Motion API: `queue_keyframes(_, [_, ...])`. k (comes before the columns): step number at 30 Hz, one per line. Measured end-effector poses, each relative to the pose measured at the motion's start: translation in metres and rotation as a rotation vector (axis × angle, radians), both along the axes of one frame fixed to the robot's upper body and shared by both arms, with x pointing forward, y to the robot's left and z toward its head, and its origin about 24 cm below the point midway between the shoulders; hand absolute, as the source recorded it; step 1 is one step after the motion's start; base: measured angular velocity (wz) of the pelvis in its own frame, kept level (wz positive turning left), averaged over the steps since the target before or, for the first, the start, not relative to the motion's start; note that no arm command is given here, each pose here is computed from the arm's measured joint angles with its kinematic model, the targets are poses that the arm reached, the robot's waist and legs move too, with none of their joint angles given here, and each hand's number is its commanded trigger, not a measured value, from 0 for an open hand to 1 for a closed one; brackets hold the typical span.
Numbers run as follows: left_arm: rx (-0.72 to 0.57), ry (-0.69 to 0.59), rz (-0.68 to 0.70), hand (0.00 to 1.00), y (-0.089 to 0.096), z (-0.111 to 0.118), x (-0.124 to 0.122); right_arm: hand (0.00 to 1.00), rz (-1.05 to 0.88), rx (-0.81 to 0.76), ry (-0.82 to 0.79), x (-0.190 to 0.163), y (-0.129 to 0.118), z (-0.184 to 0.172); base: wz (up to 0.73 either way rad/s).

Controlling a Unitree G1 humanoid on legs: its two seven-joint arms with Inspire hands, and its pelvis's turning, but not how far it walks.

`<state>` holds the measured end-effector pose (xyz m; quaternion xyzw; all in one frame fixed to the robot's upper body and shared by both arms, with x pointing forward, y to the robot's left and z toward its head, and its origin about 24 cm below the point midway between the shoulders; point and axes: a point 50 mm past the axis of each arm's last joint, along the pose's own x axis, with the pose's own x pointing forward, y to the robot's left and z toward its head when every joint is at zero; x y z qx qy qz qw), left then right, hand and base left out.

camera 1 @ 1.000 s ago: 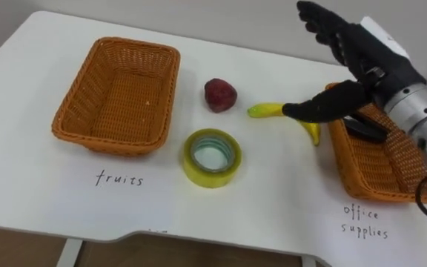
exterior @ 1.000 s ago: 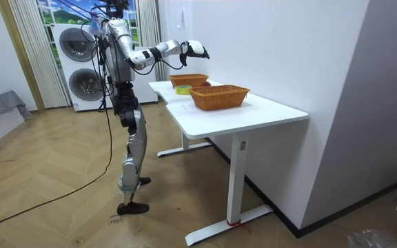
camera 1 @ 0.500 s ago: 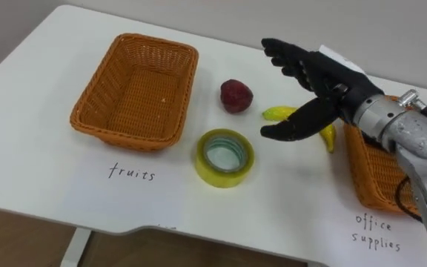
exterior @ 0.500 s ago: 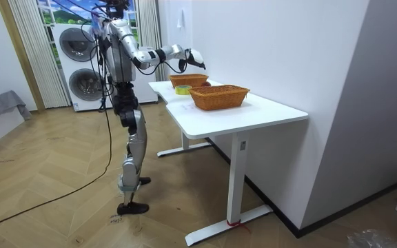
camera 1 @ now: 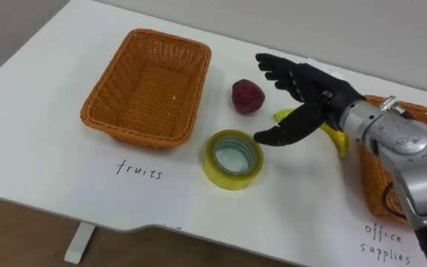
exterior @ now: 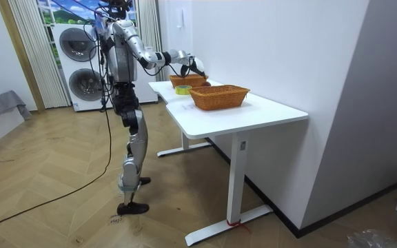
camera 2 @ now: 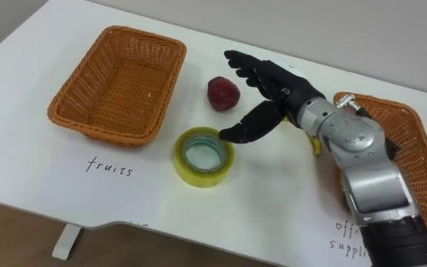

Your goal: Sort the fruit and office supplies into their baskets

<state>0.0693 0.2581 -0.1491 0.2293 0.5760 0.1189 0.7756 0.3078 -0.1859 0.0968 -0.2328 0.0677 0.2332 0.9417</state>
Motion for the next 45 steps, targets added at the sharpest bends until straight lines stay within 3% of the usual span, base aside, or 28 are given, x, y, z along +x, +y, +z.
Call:
queue_keyframes(15, [-0.003,0.007,-0.011,0.00,-0.004,-0.001,0.004,0.00,-0.066,-0.002,0.103,0.003,-0.003,-0.029,0.03])
queue_keyframes(27, [-0.012,0.000,-0.020,0.00,-0.007,0.000,0.012,0.00,-0.059,-0.096,0.102,0.002,0.002,-0.034,0.00])
queue_keyframes(45, [0.000,0.004,-0.013,0.00,-0.008,-0.001,0.014,0.00,-0.031,-0.120,0.104,0.001,0.019,-0.039,-0.01])
